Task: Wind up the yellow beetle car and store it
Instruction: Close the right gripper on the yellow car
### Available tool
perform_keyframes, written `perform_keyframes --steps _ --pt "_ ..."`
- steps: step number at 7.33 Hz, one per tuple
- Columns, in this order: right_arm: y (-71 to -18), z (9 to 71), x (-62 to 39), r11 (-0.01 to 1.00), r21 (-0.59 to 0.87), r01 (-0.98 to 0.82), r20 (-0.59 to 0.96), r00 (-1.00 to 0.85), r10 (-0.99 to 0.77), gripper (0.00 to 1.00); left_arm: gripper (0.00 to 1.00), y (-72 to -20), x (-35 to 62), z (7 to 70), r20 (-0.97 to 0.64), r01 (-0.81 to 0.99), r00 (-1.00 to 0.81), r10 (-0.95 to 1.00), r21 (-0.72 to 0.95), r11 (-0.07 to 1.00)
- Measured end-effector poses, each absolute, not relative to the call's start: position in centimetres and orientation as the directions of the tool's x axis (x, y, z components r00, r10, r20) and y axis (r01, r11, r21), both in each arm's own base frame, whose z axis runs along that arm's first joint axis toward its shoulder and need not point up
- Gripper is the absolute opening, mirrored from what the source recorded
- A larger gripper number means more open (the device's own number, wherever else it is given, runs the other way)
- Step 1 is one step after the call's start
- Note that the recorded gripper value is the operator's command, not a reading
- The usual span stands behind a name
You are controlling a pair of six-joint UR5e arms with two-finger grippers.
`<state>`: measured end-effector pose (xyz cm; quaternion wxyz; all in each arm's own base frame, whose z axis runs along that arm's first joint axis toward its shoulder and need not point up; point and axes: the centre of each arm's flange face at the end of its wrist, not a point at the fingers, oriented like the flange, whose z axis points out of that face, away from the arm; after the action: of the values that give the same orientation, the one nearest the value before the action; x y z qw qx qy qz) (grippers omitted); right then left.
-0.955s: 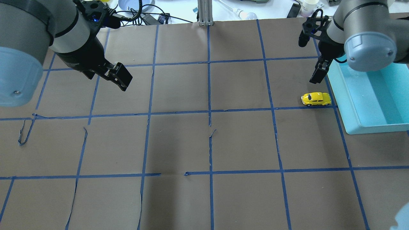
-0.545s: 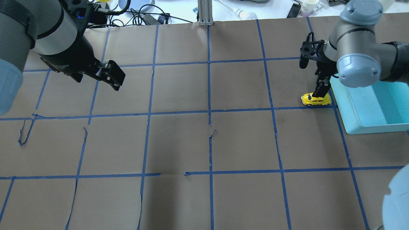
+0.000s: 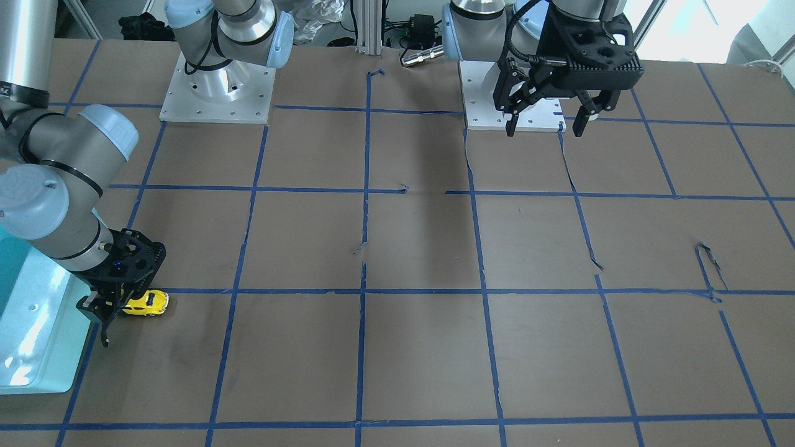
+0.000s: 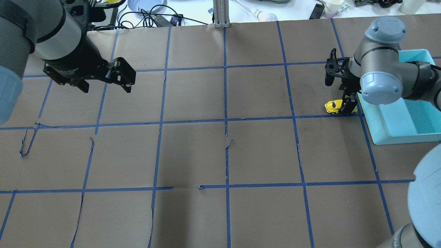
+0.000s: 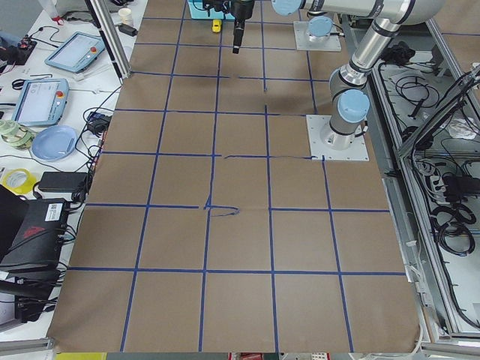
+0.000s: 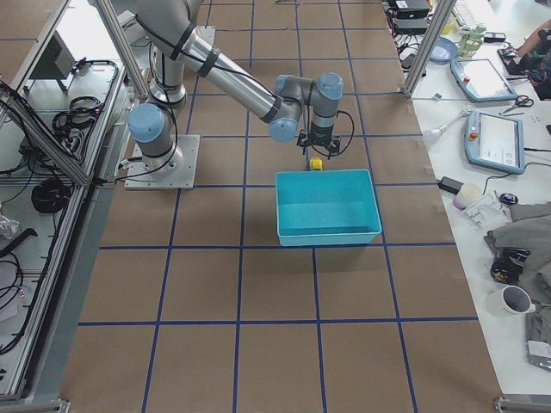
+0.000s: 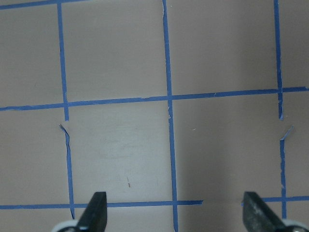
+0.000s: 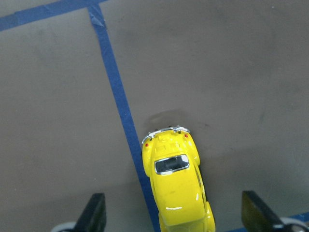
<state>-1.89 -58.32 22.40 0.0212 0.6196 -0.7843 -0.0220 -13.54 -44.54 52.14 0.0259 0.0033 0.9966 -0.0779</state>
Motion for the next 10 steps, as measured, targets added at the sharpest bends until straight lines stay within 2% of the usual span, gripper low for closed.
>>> perform_keyframes --steps 2,3,4,5,6,10 --pt "-58.6 20.8 -2.6 0.201 0.060 -0.978 -0.006 -0.202 -0.979 1.00 1.00 -45.8 -12.8 52.4 -0.056 0.007 -0.998 -0.005 -0.213 0.977" --pt "-58.9 20.0 -2.7 0.197 0.061 -0.979 -0.001 -0.197 -0.980 0.91 1.00 -46.1 -12.7 52.6 -0.060 0.016 -0.998 0.002 -0.226 0.974" --pt "-59.1 19.4 -2.9 0.196 0.062 -0.979 0.001 -0.196 -0.981 0.70 1.00 -46.4 -12.6 52.7 -0.063 0.026 -0.998 0.011 -0.231 0.973" --pt "-59.1 19.0 -3.1 0.197 0.063 -0.978 -0.004 -0.198 -0.980 0.19 1.00 -46.4 -12.6 52.6 -0.065 0.031 -0.998 0.016 -0.232 0.972" --pt "-59.0 18.8 -3.2 0.197 0.064 -0.978 -0.011 -0.198 -0.980 0.00 1.00 -46.3 -12.5 52.6 -0.064 0.033 -0.998 0.018 -0.231 0.972" --pt "-59.1 19.9 -3.6 0.200 0.100 -0.975 0.001 -0.201 -0.980 0.00 1.00 -46.0 -12.6 52.7 -0.052 0.027 -0.999 0.015 -0.238 0.971"
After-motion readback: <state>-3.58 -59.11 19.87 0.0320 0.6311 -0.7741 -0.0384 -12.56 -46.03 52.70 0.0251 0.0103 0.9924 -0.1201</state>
